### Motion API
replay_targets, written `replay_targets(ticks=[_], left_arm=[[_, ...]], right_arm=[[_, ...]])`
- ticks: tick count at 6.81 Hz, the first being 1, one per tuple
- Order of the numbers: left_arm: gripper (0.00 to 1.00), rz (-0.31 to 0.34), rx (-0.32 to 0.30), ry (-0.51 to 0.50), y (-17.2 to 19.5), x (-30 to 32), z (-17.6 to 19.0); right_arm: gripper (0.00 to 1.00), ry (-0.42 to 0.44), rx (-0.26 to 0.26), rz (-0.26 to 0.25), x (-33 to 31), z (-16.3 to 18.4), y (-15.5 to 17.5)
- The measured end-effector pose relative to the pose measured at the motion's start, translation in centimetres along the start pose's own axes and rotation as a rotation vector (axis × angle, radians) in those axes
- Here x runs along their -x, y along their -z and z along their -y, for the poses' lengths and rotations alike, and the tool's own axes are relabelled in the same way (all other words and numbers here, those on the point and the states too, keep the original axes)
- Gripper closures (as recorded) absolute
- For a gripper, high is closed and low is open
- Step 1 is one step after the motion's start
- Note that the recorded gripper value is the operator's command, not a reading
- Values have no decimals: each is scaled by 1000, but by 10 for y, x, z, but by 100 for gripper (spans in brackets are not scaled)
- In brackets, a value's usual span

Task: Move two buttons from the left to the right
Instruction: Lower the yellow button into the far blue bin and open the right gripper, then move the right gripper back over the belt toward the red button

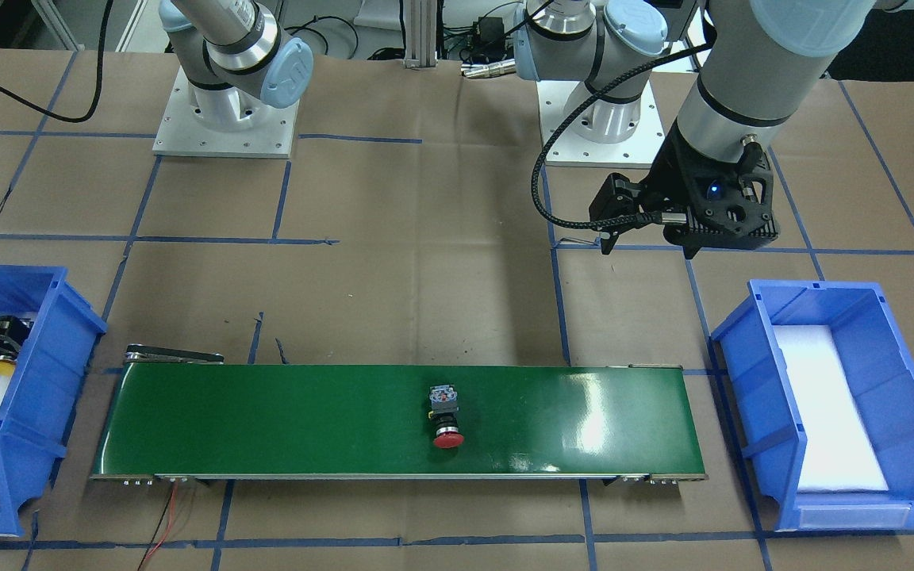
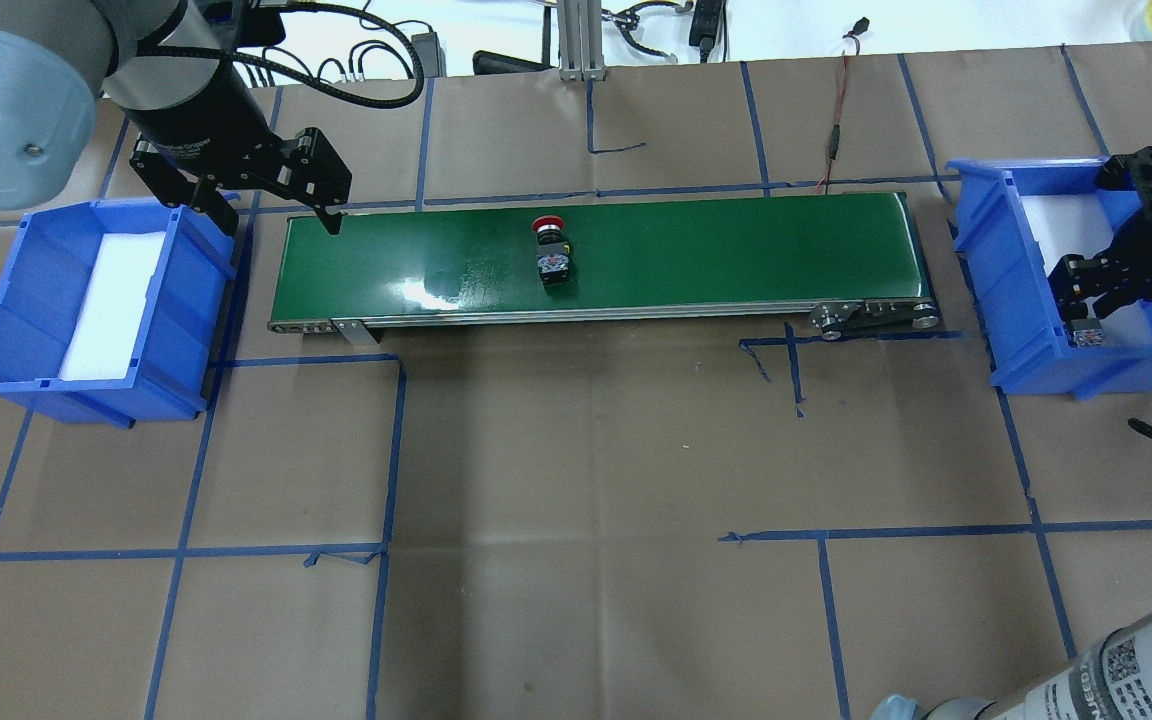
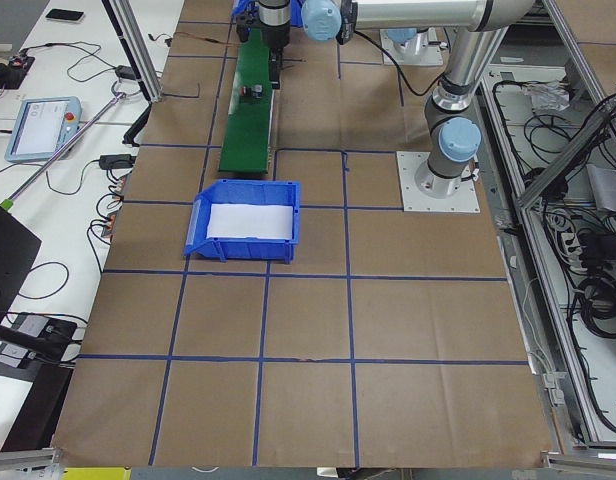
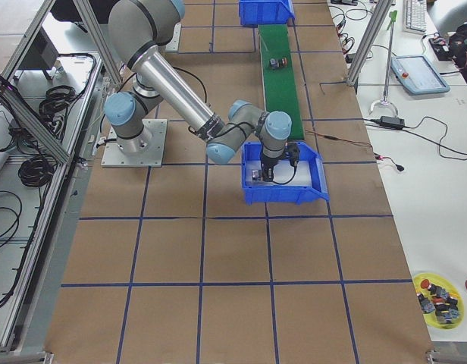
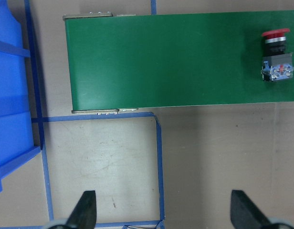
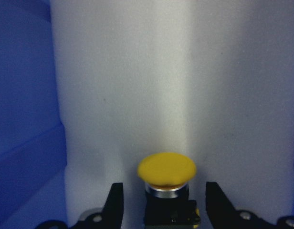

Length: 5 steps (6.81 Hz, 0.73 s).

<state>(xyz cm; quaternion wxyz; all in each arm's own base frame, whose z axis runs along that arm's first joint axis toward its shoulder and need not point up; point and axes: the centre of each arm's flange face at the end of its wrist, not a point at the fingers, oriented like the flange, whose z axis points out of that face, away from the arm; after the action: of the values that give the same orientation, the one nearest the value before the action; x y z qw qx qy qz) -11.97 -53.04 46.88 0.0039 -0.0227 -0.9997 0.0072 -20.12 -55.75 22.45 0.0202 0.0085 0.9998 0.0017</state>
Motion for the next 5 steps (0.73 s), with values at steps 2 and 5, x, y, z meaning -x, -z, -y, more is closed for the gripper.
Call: replay_targets(ticks=[2, 5], left_arm=[[0, 0, -1, 1, 0, 0, 0], [0, 0, 8, 7, -4, 0, 3]], right_arm=[[1, 1, -23, -18, -1, 4, 15], [0, -2, -22, -16, 0, 32, 96]])
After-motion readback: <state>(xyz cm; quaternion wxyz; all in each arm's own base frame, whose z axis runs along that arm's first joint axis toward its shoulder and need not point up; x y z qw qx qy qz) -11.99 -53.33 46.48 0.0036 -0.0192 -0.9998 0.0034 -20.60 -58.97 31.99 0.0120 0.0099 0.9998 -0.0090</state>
